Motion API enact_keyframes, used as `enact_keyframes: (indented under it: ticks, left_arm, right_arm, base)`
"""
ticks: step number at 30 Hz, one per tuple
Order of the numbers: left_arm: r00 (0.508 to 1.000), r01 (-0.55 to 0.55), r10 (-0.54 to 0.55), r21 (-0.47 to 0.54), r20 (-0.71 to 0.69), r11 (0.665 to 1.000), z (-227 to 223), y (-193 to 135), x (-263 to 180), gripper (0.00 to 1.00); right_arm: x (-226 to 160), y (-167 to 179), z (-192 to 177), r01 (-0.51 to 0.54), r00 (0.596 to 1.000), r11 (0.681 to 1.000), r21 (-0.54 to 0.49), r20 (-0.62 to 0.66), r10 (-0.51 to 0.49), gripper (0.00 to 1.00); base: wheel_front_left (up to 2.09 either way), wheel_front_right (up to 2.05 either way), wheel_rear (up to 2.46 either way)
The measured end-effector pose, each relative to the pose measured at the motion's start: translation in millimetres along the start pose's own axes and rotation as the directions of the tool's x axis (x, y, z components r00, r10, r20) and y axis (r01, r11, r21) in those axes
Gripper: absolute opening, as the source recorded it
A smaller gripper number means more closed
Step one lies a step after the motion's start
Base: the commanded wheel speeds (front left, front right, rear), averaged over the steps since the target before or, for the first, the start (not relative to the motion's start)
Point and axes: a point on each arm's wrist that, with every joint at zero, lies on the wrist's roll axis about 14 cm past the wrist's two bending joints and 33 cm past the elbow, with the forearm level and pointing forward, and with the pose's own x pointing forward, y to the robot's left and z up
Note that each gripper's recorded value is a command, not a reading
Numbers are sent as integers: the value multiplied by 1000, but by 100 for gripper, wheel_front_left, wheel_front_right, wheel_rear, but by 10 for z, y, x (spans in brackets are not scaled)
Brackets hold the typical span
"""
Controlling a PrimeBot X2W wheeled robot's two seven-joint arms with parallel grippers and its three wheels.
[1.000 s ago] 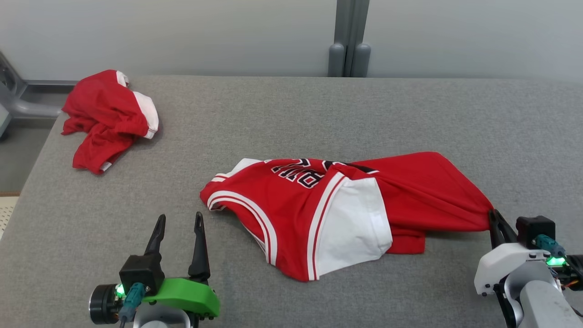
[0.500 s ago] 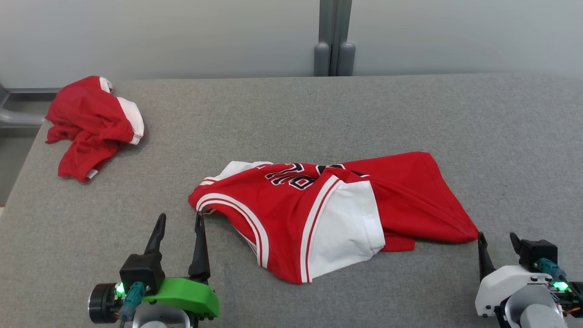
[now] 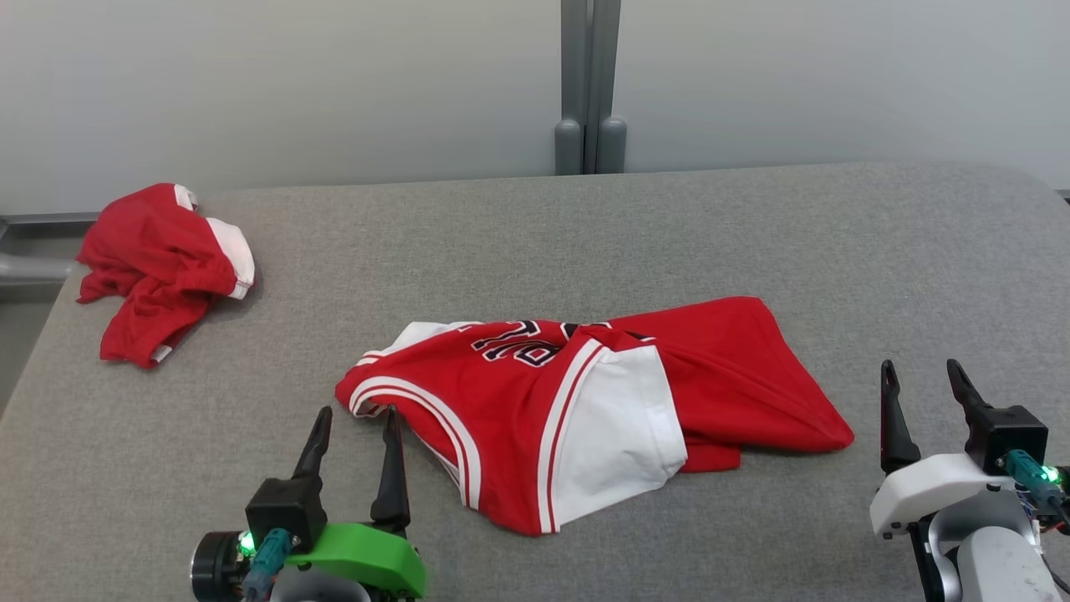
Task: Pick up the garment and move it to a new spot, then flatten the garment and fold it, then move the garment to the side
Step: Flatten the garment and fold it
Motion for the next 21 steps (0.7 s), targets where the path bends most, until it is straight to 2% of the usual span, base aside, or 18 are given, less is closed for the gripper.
enact_keyframes:
  ticks: [8,14,21]
  left_arm:
    - [997,55,-57,-43,-49,998,-164,-210,-64,100]
    - [973,98,-112,-79,-201,992,-581,-395,-163,100]
    - [922,124,-158,-116,-354,985,-971,-524,-165,100]
  right_arm:
    - [-57,96,290,-19,995,1000,6,97,18,100]
    - [-69,153,327,-32,993,999,6,112,32,100]
    - [-56,173,345,-39,993,999,10,115,37,100]
  base:
    - [0,0,0]
    - [0,0,0]
    - [0,0,0]
